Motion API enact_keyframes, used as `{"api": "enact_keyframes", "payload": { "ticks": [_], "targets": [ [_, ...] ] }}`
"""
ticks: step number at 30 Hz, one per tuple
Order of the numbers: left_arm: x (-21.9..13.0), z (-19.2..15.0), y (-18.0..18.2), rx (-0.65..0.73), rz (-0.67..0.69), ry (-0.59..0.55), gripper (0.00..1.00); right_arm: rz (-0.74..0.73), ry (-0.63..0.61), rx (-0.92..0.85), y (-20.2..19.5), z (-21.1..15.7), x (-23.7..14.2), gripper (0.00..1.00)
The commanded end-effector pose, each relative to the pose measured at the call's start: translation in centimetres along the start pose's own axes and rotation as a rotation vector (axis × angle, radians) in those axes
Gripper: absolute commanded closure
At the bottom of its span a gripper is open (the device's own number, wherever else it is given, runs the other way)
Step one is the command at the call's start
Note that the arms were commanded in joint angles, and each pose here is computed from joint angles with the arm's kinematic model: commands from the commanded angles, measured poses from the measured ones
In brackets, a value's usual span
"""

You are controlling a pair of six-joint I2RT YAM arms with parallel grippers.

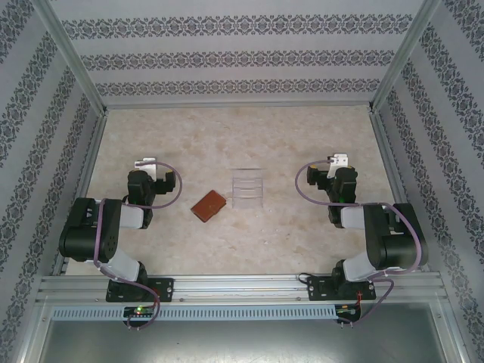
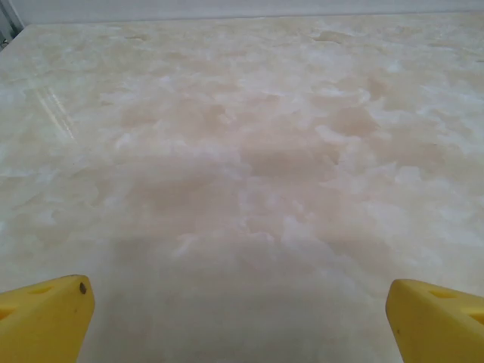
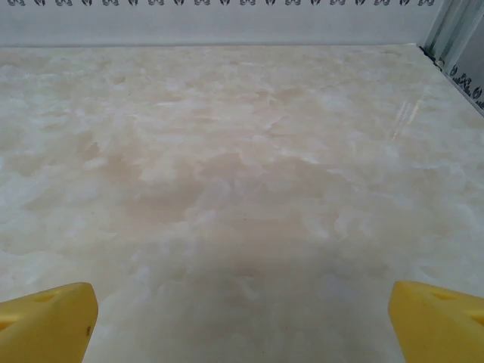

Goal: Take the credit cards out of the card holder

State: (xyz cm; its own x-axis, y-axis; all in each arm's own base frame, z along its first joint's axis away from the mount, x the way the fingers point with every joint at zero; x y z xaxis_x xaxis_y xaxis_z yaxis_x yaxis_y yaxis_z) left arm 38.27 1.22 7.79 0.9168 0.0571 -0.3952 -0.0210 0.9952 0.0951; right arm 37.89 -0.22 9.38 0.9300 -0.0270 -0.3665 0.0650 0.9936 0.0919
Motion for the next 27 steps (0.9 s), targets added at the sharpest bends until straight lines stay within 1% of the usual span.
{"api": "enact_keyframes", "payload": {
  "ticks": [1, 18, 22, 27],
  "targets": [
    [0.26, 1.54, -0.57, 0.018, -0.019, -0.055, 0.00, 0.024, -0.050, -0.008, 0.74, 1.59, 0.32, 0.02],
    [0.25, 1.52, -0.54, 0.017, -0.017, -0.054, 0.00, 0.030, -0.047, 0.001, 0.63, 1.56, 0.36, 0.02],
    [0.22, 1.50, 0.18, -0.001, 0.027, -0.054, 0.00, 0.029, -0.047, 0.002, 0.61, 1.57, 0.35, 0.02],
    [0.21, 1.44, 0.26, -0.001, 0.031, -0.053, 0.00, 0.029, -0.048, 0.002, 0.61, 1.59, 0.35, 0.02]
  ]
}}
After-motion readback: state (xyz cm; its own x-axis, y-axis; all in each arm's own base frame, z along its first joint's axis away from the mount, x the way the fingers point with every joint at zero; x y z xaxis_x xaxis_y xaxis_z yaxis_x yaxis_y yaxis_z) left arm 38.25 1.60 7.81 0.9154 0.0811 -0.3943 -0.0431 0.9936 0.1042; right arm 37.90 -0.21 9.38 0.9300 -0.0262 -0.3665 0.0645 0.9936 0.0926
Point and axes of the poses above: each hand's point on the last joint's axis, 136 mm out from that joint toward the fingers, its own x axis out along the fingers, its own y axis along the line the jaws close on, z = x × y, the point moved 1 cm from there along -x, back along the fingers, and after that the axes turned 5 degrees about x, right-handed, at the moved point
